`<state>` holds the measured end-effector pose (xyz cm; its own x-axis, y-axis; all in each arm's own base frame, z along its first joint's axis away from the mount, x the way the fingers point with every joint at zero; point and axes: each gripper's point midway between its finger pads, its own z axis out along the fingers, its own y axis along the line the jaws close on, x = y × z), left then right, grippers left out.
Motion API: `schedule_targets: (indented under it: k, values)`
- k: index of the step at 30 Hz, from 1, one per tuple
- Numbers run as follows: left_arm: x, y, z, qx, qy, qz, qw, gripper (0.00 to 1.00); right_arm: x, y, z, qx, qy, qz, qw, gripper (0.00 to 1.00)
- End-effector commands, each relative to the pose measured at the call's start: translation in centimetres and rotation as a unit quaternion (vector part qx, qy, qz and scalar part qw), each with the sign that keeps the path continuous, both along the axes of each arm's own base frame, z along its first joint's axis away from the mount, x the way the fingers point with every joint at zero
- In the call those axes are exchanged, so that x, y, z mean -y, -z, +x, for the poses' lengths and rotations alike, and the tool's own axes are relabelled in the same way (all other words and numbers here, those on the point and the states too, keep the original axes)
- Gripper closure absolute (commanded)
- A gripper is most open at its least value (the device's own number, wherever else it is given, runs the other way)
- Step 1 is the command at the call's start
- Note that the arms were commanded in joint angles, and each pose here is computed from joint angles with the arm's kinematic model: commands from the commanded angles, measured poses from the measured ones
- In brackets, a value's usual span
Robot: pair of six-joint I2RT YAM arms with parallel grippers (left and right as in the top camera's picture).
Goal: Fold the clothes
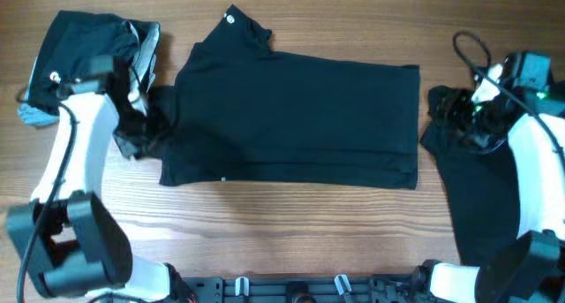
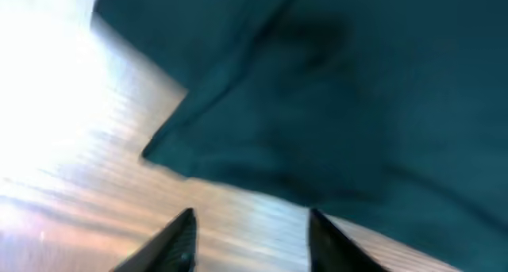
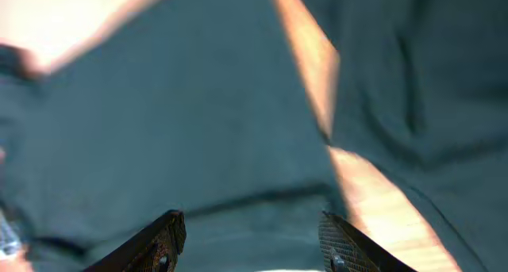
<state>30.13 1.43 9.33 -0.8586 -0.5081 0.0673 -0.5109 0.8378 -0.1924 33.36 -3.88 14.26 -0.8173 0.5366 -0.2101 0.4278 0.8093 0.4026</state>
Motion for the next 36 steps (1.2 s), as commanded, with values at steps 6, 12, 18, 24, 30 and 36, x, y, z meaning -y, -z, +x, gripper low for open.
schedule_targets:
  k: [6, 12, 18, 24, 30, 36]
  values:
    - [7.2, -11.9, 15.5, 0.344, 0.165, -0.005, 0.924, 0.30, -2.7, -8.1, 5.2, 0.160, -0.070, 0.053, 0.983, 0.37]
    - [11.6, -4.6, 23.9, 0.399, 0.209, 0.007, 0.893, 0.34, -2.4, -4.1, 6.1, 0.106, -0.061, 0.061, 0.991, 0.37]
    - [12.1, 2.1, 28.6, 0.412, 0.215, 0.069, 0.883, 0.23, -2.7, -1.0, 5.9, 0.054, -0.055, 0.080, 0.994, 0.37]
    - [11.8, 4.7, 29.5, 0.413, 0.209, 0.081, 0.883, 0.16, -3.4, -0.4, 5.9, 0.042, -0.065, 0.049, 0.996, 0.37]
    - [9.7, 4.6, 30.2, 0.414, 0.191, 0.127, 0.881, 0.17, -3.4, 0.6, 5.9, 0.028, -0.066, 0.037, 0.997, 0.37]
    - [9.4, 7.5, 31.1, 0.422, 0.209, 0.143, 0.870, 0.25, -4.4, 1.9, 5.7, 0.010, -0.078, 0.042, 0.996, 0.38]
